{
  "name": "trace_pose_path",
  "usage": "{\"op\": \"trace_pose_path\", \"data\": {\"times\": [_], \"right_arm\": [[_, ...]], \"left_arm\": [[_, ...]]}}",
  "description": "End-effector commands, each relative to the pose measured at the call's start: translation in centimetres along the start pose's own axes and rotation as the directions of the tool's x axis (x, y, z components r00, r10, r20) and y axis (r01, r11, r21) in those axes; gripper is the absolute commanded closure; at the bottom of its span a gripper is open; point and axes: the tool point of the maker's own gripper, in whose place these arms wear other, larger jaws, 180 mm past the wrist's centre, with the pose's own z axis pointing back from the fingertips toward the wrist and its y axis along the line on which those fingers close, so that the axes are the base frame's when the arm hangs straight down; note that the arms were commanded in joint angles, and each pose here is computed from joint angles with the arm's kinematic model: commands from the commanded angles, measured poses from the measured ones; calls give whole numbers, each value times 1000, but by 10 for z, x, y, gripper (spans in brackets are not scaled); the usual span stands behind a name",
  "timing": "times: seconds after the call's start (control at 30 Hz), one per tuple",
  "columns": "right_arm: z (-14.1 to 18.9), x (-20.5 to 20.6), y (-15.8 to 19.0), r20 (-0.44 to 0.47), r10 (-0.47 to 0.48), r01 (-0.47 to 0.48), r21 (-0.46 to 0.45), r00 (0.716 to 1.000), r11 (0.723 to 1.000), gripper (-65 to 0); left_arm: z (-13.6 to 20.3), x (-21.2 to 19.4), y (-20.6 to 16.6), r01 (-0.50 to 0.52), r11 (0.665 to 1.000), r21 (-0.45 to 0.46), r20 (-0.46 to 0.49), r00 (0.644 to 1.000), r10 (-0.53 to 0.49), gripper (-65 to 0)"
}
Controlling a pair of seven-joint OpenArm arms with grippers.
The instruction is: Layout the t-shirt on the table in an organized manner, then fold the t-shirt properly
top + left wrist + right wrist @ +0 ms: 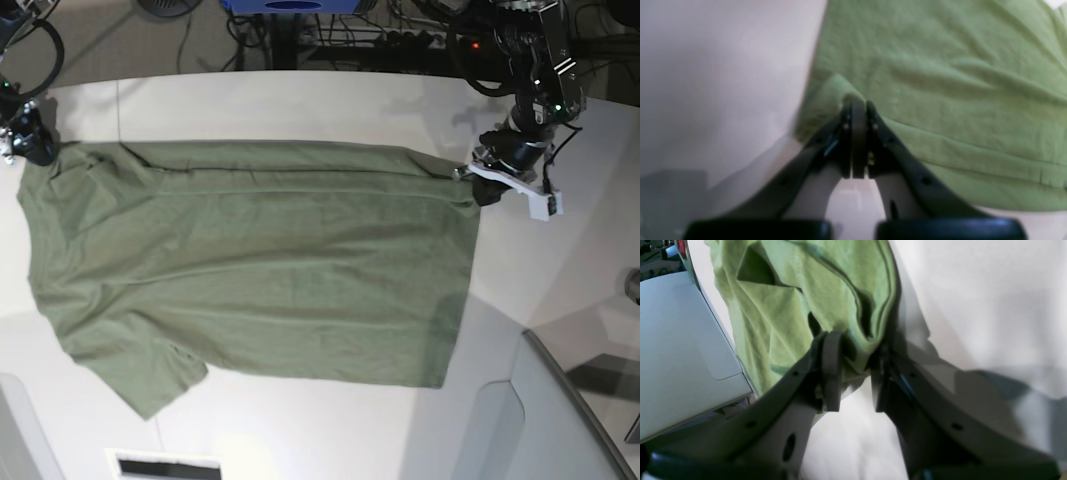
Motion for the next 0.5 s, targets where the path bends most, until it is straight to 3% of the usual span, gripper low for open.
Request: {"op": "trace_pose_path", "data": {"times": [0.0, 0.23, 0.47], "right_arm": [[7, -4, -18, -36, 9, -12, -85, 999, 996, -153], [6, -3, -17, -35, 10, -13, -82, 999, 997, -153], [6, -3, -18, -36, 11, -14, -86, 999, 996, -153]], "left_arm": [[6, 7, 6, -3, 1000, 22, 28, 1000, 2, 0], [14, -1, 40, -104, 987, 120, 40, 994, 100, 0], [3, -7, 42, -133, 984, 118, 21, 991, 132, 0]]}}
